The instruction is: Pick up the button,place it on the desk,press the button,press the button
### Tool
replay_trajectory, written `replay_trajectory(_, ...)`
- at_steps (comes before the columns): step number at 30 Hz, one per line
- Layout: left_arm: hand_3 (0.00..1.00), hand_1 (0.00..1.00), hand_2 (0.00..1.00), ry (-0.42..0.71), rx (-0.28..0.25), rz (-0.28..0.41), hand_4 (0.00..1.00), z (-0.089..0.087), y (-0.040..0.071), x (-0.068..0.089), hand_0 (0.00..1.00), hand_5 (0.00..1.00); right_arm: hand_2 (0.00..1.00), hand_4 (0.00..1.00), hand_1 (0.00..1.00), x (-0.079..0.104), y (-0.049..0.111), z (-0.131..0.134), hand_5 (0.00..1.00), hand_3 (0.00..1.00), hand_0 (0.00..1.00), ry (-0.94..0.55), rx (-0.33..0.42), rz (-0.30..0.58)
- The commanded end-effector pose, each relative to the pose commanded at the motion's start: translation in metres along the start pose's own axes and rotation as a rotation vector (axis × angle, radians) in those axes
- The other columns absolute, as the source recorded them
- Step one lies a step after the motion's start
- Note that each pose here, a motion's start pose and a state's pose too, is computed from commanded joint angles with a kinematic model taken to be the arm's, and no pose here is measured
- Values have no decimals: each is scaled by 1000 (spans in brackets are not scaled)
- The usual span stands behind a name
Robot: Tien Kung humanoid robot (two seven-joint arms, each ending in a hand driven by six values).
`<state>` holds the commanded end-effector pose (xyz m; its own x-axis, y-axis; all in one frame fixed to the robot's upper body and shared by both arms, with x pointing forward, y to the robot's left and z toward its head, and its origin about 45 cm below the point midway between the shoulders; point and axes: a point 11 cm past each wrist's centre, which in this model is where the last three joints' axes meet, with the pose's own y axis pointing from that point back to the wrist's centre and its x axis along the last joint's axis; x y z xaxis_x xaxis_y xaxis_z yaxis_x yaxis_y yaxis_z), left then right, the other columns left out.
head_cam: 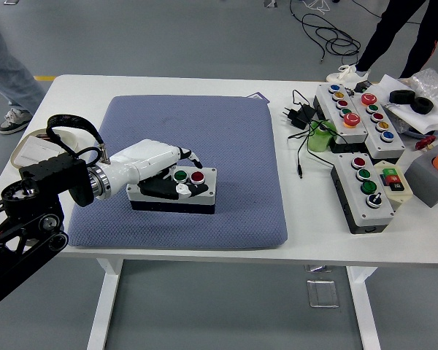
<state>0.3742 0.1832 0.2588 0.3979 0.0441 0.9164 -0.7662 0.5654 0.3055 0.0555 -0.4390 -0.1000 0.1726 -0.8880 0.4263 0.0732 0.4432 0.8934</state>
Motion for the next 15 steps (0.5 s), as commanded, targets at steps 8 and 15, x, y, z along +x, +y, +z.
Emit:
replay_trajectory(8,768,2,48,24,12,11,785,-4,-9,-5,16,998,632,309,556,-1,0,0,266,571,628,-2,1,0)
replay_trajectory(15,770,2,48,22,22,0,781,-7,-10,-6,17,998,632,308,556,-1,0,-1,266,571,629,-4,4,-1)
